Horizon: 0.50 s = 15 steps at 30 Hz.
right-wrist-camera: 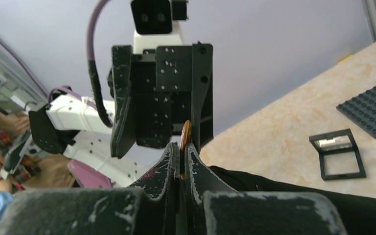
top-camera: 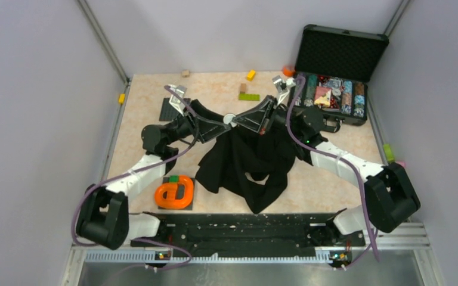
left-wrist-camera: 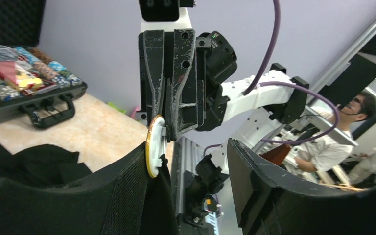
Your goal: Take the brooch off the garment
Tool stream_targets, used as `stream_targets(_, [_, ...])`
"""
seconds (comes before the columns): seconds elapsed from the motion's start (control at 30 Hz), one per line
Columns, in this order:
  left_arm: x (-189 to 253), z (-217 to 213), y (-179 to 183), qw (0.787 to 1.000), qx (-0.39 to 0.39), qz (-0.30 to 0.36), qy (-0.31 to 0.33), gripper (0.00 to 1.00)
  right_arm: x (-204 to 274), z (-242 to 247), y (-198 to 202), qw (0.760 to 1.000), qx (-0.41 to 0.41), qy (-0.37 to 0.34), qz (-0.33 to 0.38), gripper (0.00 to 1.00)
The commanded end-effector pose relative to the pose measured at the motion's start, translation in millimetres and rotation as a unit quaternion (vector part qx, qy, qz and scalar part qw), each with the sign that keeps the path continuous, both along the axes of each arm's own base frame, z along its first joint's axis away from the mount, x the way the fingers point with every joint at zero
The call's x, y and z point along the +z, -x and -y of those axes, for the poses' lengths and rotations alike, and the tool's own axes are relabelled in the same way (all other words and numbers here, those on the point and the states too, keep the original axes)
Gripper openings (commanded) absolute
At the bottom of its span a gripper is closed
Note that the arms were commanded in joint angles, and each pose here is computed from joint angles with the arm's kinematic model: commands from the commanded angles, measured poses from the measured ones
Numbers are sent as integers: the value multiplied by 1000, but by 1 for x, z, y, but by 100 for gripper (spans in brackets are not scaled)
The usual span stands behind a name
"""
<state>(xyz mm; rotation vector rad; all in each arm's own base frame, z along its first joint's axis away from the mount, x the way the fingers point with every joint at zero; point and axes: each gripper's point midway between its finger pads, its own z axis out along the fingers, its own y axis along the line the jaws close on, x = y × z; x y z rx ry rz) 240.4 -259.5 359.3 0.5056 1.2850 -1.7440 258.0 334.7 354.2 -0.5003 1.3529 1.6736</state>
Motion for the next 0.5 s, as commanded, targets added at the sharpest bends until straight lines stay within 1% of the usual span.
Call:
stream_targets(0.0, [-10, -10, 1, 997, 43, 29, -50, 62, 34, 7, 15, 996, 10, 17, 85, 0])
stream_targets(0.13, [-19, -11, 4, 992, 52, 52, -98, 61, 34, 4, 23, 996, 48, 24, 75, 0])
stream_targets(0.23, [-23, -15, -1, 986, 81, 65, -128, 49, 36, 4, 31, 995, 74, 20, 69, 0])
stream_targets(0.3, [-23, -17, -2, 984, 96, 69, -134, 44, 35, 4, 33, 994, 82, 21, 67, 0])
stream_targets(0.4, [-18, -20, -4, 982, 112, 72, -131, 43, 32, 4, 34, 994, 82, 25, 67, 0])
stream_targets(0.47, [-16, -21, -7, 981, 122, 67, -132, 41, 30, 3, 35, 994, 85, 27, 67, 0])
